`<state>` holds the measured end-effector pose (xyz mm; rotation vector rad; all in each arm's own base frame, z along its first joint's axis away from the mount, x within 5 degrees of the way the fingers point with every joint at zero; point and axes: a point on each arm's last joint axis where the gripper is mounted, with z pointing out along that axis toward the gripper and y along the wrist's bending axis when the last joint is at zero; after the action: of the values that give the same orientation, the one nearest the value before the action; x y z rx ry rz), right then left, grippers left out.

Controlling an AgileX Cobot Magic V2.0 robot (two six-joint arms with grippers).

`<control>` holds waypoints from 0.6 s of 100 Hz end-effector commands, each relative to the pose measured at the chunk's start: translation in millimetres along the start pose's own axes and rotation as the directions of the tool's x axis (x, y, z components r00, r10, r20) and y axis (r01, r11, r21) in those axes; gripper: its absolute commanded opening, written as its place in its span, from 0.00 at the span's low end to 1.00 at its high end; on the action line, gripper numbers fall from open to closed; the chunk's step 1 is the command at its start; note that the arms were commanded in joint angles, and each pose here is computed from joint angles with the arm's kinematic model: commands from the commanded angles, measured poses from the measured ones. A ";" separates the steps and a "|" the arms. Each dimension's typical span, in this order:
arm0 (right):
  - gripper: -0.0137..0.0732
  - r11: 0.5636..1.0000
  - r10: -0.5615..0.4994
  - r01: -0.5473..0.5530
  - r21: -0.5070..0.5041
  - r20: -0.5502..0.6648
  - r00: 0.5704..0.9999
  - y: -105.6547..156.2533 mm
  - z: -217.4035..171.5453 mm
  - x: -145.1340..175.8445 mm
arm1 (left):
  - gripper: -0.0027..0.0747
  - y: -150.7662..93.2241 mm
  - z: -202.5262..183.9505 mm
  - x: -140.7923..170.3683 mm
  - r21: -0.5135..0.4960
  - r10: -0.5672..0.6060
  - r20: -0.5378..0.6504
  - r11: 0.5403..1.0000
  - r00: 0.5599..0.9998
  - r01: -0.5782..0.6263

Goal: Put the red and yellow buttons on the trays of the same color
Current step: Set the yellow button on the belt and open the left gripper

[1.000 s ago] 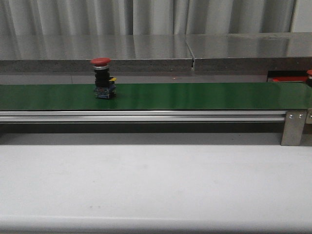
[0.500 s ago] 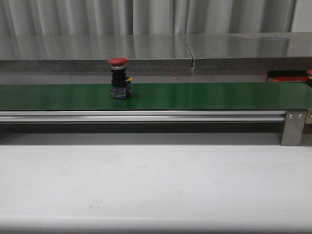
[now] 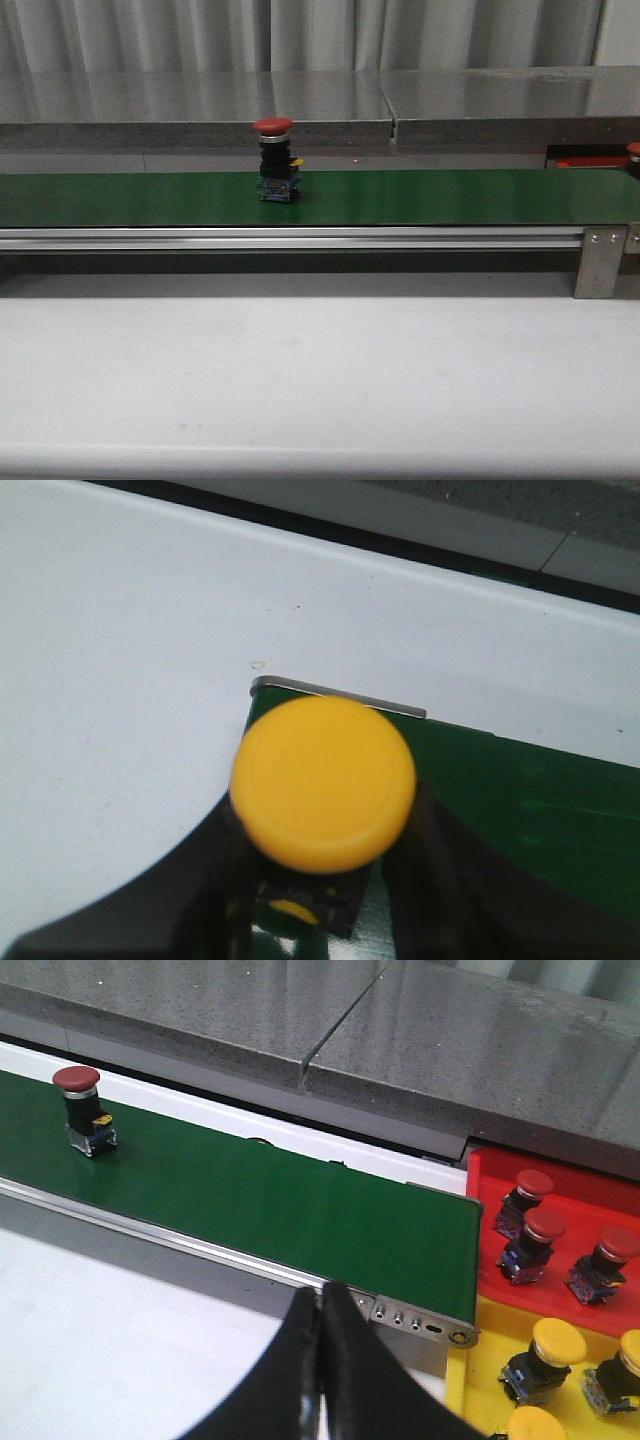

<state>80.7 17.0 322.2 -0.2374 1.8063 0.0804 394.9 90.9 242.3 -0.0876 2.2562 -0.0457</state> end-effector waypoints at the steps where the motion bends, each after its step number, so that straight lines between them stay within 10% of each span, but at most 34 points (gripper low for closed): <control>1: 0.02 1.000 0.004 -0.006 0.029 0.081 0.997 -2.7 -3.1 -12.6 | 0.09 -6.7 -20.5 -24.3 -0.051 0.019 0.142 0.999 0.990 -0.012; 42: 0.02 1.000 0.004 -0.006 0.029 0.081 0.997 -2.7 -3.1 -12.6 | 0.11 -18.2 7.2 -8.0 -0.038 0.042 0.087 0.999 0.995 -0.039; 60: 0.02 1.000 0.004 -0.006 0.029 0.081 0.997 -2.7 -3.1 -12.6 | 0.41 -19.4 6.3 -9.4 -0.032 0.044 0.088 0.999 0.995 -0.042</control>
<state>80.7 17.0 322.2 -0.2374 1.8063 0.0804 404.5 72.2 218.5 -0.0459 2.2676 -0.0183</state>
